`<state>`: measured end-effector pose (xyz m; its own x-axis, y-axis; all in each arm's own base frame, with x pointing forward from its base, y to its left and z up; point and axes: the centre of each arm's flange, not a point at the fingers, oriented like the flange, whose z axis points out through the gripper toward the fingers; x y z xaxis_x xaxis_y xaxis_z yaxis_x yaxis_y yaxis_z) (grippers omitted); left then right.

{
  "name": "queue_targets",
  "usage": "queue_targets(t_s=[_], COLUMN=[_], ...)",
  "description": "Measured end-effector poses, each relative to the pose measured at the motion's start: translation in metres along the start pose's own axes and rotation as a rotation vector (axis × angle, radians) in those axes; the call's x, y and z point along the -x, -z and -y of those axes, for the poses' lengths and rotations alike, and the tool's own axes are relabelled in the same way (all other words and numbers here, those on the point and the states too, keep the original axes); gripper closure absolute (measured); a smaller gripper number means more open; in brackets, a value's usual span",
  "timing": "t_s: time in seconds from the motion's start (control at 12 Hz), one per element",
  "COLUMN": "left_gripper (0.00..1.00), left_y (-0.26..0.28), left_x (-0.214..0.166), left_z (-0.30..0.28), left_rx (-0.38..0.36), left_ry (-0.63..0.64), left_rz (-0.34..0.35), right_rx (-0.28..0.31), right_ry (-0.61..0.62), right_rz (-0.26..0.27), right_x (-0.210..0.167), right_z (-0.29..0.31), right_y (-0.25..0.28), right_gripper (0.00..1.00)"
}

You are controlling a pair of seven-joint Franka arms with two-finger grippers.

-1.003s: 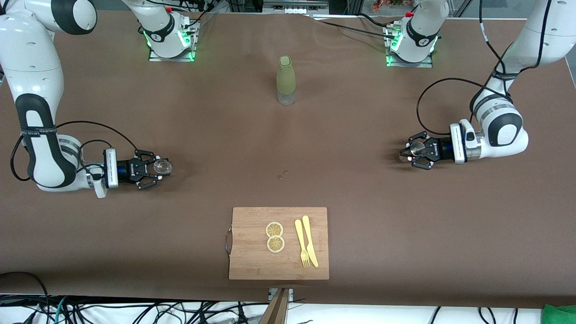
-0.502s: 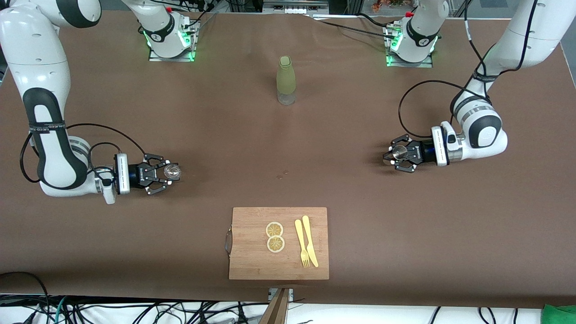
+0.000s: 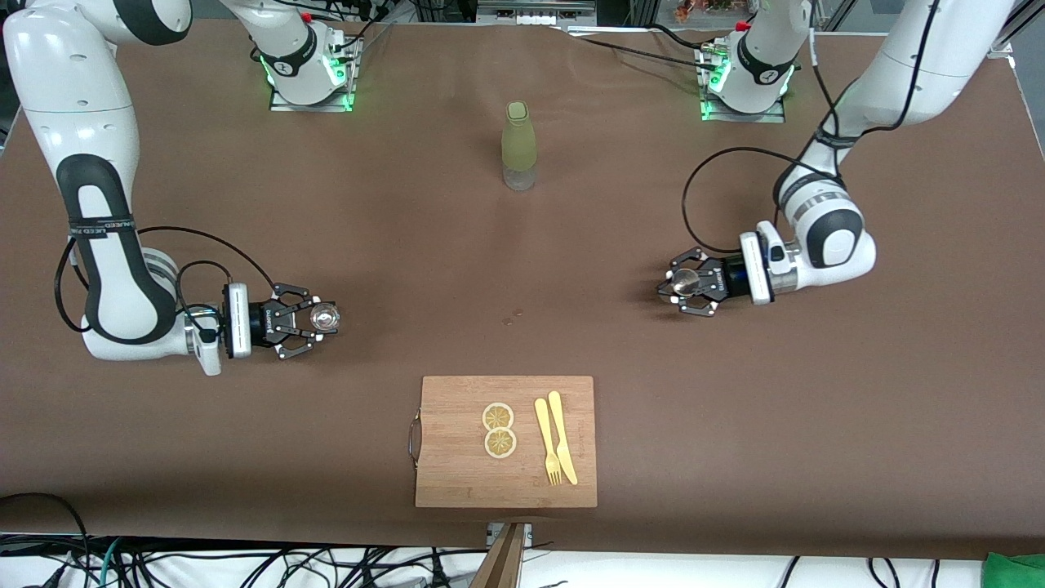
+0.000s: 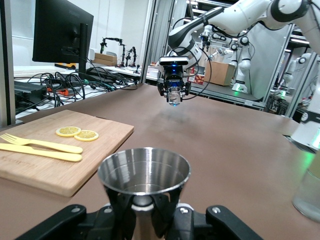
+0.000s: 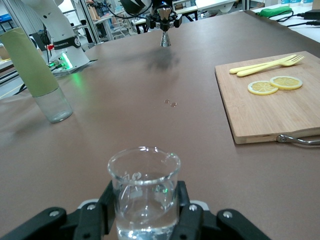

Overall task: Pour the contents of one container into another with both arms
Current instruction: 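Carry the beaker and jigger toward each other above the table center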

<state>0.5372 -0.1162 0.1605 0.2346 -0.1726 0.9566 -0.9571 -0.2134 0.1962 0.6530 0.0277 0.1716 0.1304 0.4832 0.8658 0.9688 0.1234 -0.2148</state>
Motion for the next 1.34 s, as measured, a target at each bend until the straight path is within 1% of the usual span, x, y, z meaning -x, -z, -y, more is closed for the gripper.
queue_targets(t_s=[0.17,0.42,0.5,0.75,0.84,1.0,1.34], left_gripper=[0.9,0.9,0.9,0.9,0.9,0.9,0.9], left_y=[-0.027,-0.061,-0.071,-0.099,-0.109,-0.128,-0.159], left_x=[-0.004,-0.008,-0.01,-0.014,-0.016,-0.021,-0.025], left_z=[-0.008,-0.021,-0.026,-0.039,-0.044,-0.054,-0.072], left_rx=[-0.028,-0.06,-0.071,-0.108,-0.115,-0.126,-0.164], left_ry=[0.021,0.051,0.062,0.096,0.105,0.125,0.155], left_rz=[-0.007,-0.015,-0.021,-0.034,-0.039,-0.058,-0.084], right_rx=[0.006,0.014,0.012,-0.018,-0.024,-0.018,0.001], right_ry=[0.0,0.027,0.039,0.037,0.026,0.017,-0.002], right_rz=[0.022,0.06,0.088,0.214,0.238,0.249,0.258], right_x=[-0.018,-0.058,-0.072,-0.114,-0.129,-0.147,-0.162], right_z=[-0.005,-0.011,-0.012,-0.01,-0.008,-0.007,-0.007], right_y=[-0.011,-0.036,-0.044,-0.069,-0.079,-0.096,-0.116], right_gripper=[0.51,0.51,0.51,0.51,0.51,0.51,0.51])
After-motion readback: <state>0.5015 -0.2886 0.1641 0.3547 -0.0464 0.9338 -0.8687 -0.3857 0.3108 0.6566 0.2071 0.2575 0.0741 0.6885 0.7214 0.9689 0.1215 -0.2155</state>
